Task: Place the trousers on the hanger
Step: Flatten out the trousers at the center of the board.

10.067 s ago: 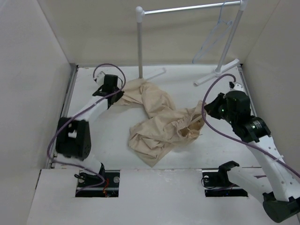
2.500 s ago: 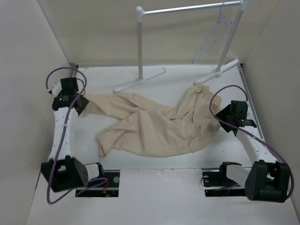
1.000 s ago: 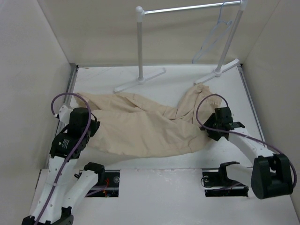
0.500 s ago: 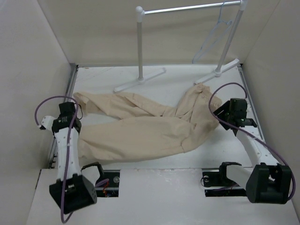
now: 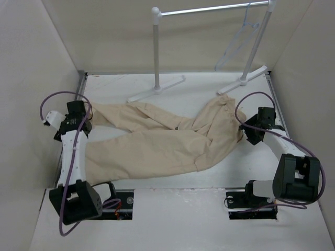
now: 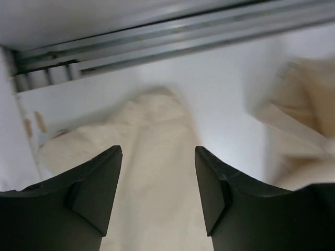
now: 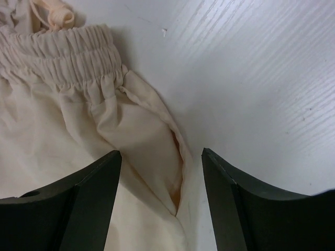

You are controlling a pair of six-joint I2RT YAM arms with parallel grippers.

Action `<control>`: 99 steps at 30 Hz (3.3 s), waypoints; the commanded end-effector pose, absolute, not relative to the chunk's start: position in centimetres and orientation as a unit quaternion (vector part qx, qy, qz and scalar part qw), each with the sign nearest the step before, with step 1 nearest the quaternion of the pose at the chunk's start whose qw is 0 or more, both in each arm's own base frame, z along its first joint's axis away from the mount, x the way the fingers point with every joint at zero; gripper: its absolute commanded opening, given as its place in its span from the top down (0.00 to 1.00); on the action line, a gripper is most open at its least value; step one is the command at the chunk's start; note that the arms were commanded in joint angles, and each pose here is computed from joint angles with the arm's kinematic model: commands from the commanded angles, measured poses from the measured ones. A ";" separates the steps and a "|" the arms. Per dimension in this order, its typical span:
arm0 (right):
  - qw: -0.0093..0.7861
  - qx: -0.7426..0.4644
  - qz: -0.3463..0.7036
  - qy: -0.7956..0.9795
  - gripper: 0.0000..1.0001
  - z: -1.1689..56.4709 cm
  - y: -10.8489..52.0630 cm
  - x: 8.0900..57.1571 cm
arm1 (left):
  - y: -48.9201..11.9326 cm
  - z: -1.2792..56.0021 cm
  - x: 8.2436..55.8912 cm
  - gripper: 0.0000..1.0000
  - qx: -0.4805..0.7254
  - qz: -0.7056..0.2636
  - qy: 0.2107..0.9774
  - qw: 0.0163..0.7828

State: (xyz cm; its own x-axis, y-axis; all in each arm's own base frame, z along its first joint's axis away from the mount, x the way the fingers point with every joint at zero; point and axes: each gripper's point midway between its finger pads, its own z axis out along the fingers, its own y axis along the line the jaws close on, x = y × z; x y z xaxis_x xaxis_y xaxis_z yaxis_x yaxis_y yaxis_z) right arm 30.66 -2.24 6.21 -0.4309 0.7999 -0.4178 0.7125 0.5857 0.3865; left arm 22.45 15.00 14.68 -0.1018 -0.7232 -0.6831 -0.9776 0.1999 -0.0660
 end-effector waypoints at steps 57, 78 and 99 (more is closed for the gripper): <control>0.271 0.455 -0.057 0.846 0.30 8.1 -12.0 39.7 | -38.7 5.3 19.1 0.50 0.049 -0.236 0.946 0.216; 0.424 0.499 0.004 0.756 0.94 15.4 -16.2 45.7 | -32.8 0.6 15.1 0.50 0.052 -0.144 0.974 0.166; 0.491 0.469 0.149 0.719 0.58 23.0 -6.8 42.3 | -8.6 12.5 25.7 0.44 -0.348 -0.090 0.881 0.307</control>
State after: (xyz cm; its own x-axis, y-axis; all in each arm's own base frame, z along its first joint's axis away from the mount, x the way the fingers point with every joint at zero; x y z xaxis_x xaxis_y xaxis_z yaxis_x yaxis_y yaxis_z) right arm 43.80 -11.54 19.50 -0.0584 0.8355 -0.5463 0.6397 0.4514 0.6220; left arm 27.34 -16.28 17.48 -0.6211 -0.5924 -0.5132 -0.2985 0.7842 -0.5440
